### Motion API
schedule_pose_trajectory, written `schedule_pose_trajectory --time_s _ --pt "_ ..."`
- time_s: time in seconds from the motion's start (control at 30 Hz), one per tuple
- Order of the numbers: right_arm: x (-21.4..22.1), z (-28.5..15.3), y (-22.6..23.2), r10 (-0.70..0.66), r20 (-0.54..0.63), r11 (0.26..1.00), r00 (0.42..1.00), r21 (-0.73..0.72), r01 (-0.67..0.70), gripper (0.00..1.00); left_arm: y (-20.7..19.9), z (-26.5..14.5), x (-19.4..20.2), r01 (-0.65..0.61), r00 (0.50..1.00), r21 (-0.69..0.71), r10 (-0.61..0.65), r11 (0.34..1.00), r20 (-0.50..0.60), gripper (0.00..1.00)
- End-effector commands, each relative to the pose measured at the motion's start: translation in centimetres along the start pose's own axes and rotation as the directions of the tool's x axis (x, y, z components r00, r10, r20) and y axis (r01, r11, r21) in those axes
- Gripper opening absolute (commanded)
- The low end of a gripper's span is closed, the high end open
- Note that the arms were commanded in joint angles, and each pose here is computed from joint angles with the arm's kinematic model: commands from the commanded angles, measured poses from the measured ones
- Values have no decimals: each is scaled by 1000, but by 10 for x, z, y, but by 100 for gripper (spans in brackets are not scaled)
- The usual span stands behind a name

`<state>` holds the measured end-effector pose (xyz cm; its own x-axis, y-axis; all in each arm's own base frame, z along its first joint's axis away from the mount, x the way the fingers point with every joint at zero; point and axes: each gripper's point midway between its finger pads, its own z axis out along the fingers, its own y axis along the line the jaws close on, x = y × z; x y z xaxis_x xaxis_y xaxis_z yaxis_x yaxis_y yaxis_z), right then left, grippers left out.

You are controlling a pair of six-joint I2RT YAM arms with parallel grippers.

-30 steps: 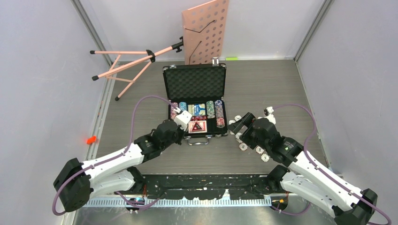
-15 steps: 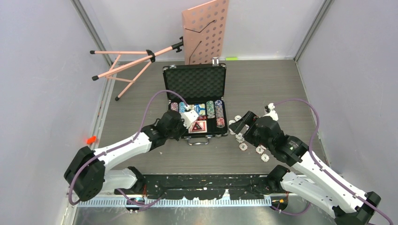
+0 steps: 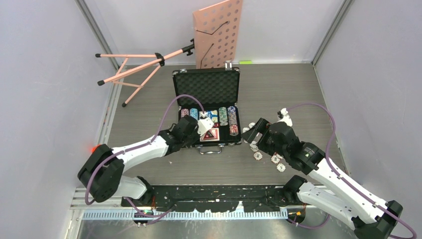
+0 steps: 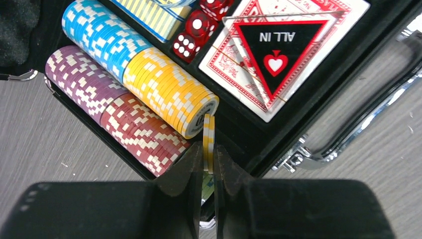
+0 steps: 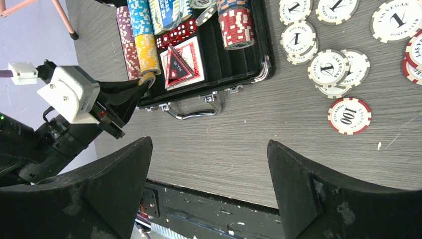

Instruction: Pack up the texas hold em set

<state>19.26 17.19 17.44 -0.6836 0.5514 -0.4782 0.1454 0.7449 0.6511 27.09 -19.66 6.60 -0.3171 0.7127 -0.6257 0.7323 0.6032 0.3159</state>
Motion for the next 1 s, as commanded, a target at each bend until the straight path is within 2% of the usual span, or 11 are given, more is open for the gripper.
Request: schedule_pose_trajectory --time_s 0.0,0.2,0.53,0.67,0.7,0.73,0.83,0.9,0.97 --pt "-10 -6 14 0 22 999 1000 -38 1 92 23 4 -27 9 998 -103 -1 995 69 16" --pt "-6 -3 10 9 10 1000 1000 -29 -9 92 31 8 -27 12 998 -149 -4 989 56 31" --pt "-1 3 11 20 -13 999 1000 -25 -20 91 38 -5 -37 34 995 -175 -16 984 101 31" --pt "-4 3 8 2 -3 1000 1000 3 -2 92 31 -20 -40 80 991 -124 -65 989 117 39" --pt "-7 3 7 -3 4 1000 1000 19 3 94 31 -25 -41 95 989 -122 -80 988 123 43" --pt "-9 3 -4 -18 17 997 1000 74 16 95 32 -32 -43 111 986 -121 -94 986 135 51" --pt "-14 2 -23 -64 20 976 998 208 58 99 34 -46 -43 182 976 -127 -162 975 148 61" --pt "-14 4 -30 -115 -6 958 993 262 113 100 44 -54 -41 298 949 -185 -268 937 169 71" --pt "-16 8 -32 -161 -25 943 987 291 162 99 54 -62 -35 432 900 -254 -395 865 185 80"
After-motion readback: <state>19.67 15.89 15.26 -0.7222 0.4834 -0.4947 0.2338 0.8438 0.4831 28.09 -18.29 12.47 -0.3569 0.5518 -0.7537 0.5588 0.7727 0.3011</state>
